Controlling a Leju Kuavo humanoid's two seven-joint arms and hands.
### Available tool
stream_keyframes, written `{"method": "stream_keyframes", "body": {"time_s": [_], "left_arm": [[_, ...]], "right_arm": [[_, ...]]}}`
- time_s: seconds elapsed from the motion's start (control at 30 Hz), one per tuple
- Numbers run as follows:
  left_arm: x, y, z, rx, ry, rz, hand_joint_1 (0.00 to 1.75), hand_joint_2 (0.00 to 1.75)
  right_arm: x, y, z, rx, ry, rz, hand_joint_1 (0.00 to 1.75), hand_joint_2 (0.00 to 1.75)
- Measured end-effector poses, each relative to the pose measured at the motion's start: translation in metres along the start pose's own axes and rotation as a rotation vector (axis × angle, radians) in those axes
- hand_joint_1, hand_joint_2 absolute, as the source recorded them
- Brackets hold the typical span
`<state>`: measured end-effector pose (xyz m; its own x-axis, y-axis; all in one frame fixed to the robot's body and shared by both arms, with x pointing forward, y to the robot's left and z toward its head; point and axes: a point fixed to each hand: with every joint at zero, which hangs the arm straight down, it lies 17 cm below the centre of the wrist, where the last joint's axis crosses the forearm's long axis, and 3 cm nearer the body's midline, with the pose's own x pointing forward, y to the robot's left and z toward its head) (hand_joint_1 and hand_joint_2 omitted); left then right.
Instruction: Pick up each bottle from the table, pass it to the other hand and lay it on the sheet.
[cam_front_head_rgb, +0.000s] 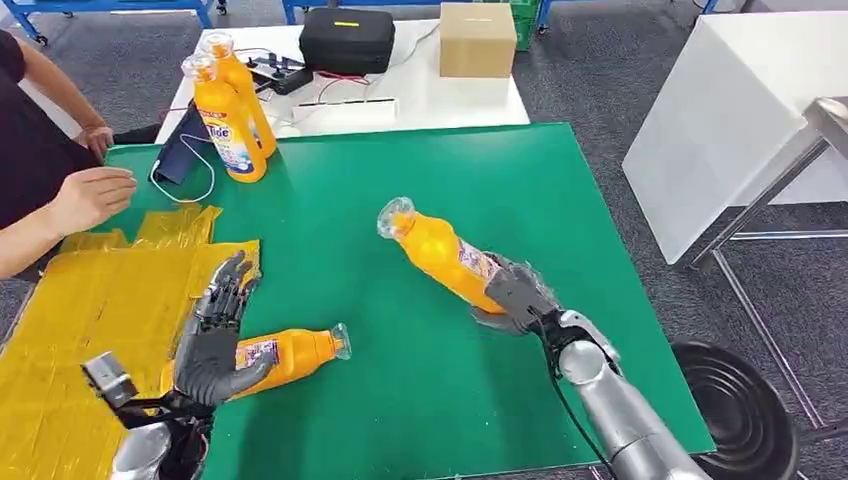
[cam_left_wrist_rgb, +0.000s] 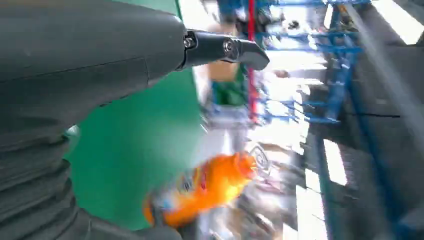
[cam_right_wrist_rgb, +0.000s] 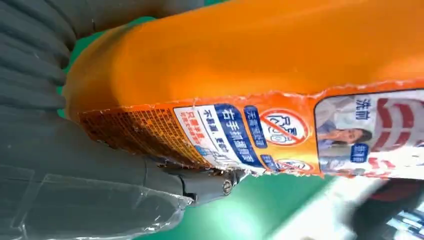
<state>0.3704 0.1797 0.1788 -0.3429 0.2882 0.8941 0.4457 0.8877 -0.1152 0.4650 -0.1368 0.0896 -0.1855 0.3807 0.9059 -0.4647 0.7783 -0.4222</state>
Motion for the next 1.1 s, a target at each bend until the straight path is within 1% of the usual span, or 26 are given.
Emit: {"method": "stream_keyframes", "body": {"time_s": [0.13,0.2,0.4,0.6,0.7,0.9,1.1], "left_arm": [[0.012,-0.011,0.015,-0.005,-0.025,0.196,0.00,1.75],[0.011,-0.015,0.021,0.008,-0.019,0.219,0.00,1.75],[0.011,-0.020,0.020,0.021,-0.017,0.285,0.00,1.75],[0.008,-0.032,0.017,0.000,-0.011,0.270,0.00,1.75],[0.008,-0.035,0.016,-0.001,-0.014,0.272,0.00,1.75],[0.008,-0.038,0.015,-0.008,-0.015,0.268,0.00,1.75],[0.007,-0.042,0.008,-0.014,-0.031,0.134,0.00,1.75]], "right_arm": [[0.047,0.019,0.002,0.009,-0.120,-0.043,1.75,1.75],[0.068,0.037,0.002,0.031,-0.166,-0.043,1.75,1.75],[0.126,0.098,-0.004,0.104,-0.280,-0.039,1.75,1.75],[0.169,0.146,-0.007,0.191,-0.347,-0.067,1.75,1.75],[0.180,0.157,-0.008,0.212,-0.363,-0.073,1.75,1.75],[0.184,0.166,-0.008,0.232,-0.370,-0.070,1.75,1.75],[0.189,0.188,-0.011,0.281,-0.361,-0.073,1.75,1.75]]}}
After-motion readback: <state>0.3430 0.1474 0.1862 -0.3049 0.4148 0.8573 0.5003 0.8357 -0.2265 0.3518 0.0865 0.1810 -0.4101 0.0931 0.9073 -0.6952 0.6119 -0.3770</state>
